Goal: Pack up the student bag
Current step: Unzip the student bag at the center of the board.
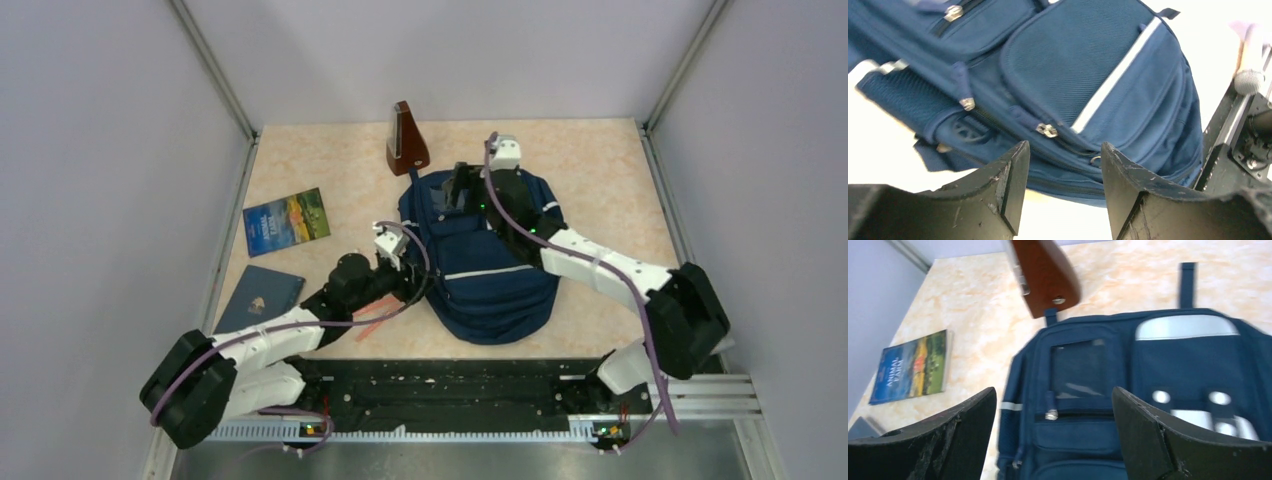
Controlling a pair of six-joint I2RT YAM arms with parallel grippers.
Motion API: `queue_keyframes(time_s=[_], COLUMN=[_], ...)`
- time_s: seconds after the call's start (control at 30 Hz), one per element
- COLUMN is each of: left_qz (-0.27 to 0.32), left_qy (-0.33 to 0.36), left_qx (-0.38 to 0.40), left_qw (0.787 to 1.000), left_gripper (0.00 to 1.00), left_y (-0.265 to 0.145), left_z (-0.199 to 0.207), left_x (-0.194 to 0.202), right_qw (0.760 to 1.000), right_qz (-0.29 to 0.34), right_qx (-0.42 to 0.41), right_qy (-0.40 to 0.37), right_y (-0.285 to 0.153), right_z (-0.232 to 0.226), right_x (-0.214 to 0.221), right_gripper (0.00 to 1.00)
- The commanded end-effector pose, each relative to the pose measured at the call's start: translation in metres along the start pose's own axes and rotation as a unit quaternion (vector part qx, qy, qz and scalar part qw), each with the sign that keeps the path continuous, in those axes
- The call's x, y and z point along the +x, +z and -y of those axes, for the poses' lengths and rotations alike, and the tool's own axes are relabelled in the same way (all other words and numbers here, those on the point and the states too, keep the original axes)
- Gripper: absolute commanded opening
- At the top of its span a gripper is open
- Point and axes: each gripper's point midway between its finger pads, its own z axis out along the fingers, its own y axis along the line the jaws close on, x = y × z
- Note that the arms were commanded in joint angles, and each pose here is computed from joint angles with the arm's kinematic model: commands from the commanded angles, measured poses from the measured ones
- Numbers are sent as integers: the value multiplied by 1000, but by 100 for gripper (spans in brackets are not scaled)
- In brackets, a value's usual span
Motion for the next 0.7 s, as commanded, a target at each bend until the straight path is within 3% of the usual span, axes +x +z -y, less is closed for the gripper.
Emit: queue_keyframes(time_s=[0.0,0.13,0.43,0.67], left_qz=[-16,-68,-124,-137], left_qy=[112,157,248,289], left_qx=[-5,18,26,24], left_qw=[994,985,960,947], left_gripper=[59,59,63,80], left_y=[9,33,76,81], left_z=[19,42,75,88], left_x=[-7,11,36,49], right_qw=[999,998,998,998], right_qz=[-30,-34,-34,-17], right_qx=[30,54,52,44], right_qy=[-29,-4,19,28], right_y=[-26,-48,-89,-104], right_z=[48,90,119,122], right_x=[9,19,40,36], right_gripper=[84,85,85,86])
